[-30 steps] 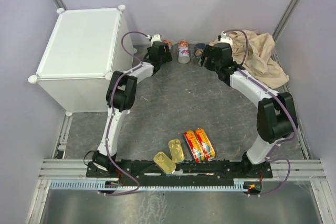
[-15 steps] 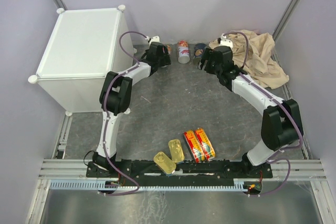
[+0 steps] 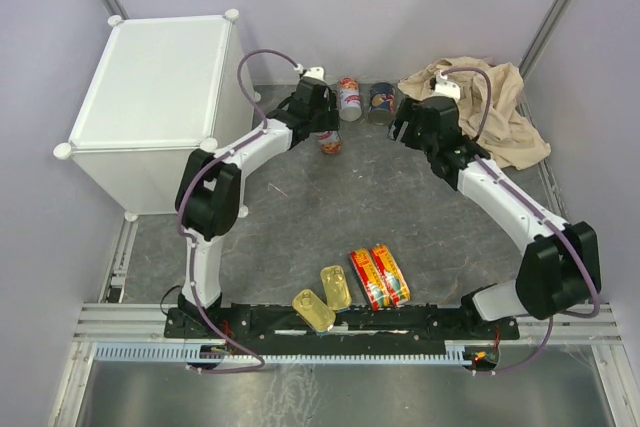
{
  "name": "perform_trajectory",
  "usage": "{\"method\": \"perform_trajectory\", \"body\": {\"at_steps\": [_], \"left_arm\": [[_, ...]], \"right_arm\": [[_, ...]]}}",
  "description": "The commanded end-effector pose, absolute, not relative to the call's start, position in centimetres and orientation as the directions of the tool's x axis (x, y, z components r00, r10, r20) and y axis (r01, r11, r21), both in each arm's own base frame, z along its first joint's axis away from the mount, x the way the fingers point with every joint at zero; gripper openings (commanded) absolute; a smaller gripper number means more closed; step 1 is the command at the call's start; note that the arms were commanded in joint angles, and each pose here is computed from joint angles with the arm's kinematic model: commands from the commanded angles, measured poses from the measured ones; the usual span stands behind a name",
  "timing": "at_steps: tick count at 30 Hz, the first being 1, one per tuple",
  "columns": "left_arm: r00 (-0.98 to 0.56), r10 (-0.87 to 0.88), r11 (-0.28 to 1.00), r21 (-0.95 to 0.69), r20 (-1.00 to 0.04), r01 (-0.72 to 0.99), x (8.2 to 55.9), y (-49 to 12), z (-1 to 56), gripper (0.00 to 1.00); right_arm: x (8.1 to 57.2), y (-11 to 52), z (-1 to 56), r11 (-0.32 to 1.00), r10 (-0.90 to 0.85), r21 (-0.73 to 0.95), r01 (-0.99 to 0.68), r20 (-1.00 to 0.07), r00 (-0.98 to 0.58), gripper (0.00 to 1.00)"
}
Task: Place and organize the canned foods onto the counter
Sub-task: Adjust the canned food at the center of the board.
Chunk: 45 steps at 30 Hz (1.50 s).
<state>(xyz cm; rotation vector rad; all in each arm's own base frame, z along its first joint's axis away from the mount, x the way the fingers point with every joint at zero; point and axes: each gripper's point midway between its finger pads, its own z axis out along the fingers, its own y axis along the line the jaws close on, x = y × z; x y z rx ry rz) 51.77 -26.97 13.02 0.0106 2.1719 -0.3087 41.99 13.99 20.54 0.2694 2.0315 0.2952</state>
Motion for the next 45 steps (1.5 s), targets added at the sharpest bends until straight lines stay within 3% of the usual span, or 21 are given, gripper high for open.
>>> {"method": "perform_trajectory", "body": {"at_steps": [1,11,25,45], "left_arm": [[-0.482,-0.068,0.949,-0.205,-0.874,0.239,49.9,-29.2,20.1,0.32],[-0.417,0.148,0.889,-0.064,-0.897,0.454,43.2,-36.7,21.3,0.34],[-0.284,0.254,0.769,0.015,-0.925,0.639,38.0,-47.7,20.0,0.36],[-0.313,0.165,0.673,-0.126,-0.935,0.729,35.6,-51.3,19.0,0.73]], "right_arm": [[40.3,12.6,22.5,0.948,0.312,0.308,0.079,-0.857,-0.409,0.84],[36.8,8.9,24.0,0.953,0.295,0.247,0.174,-0.885,-0.361,0.86],[33.4,3.1,26.3,0.921,0.302,0.204,0.332,-0.911,-0.279,0.94],[33.0,1.4,27.2,0.904,0.328,0.225,0.362,-0.910,-0.253,0.95]]}}
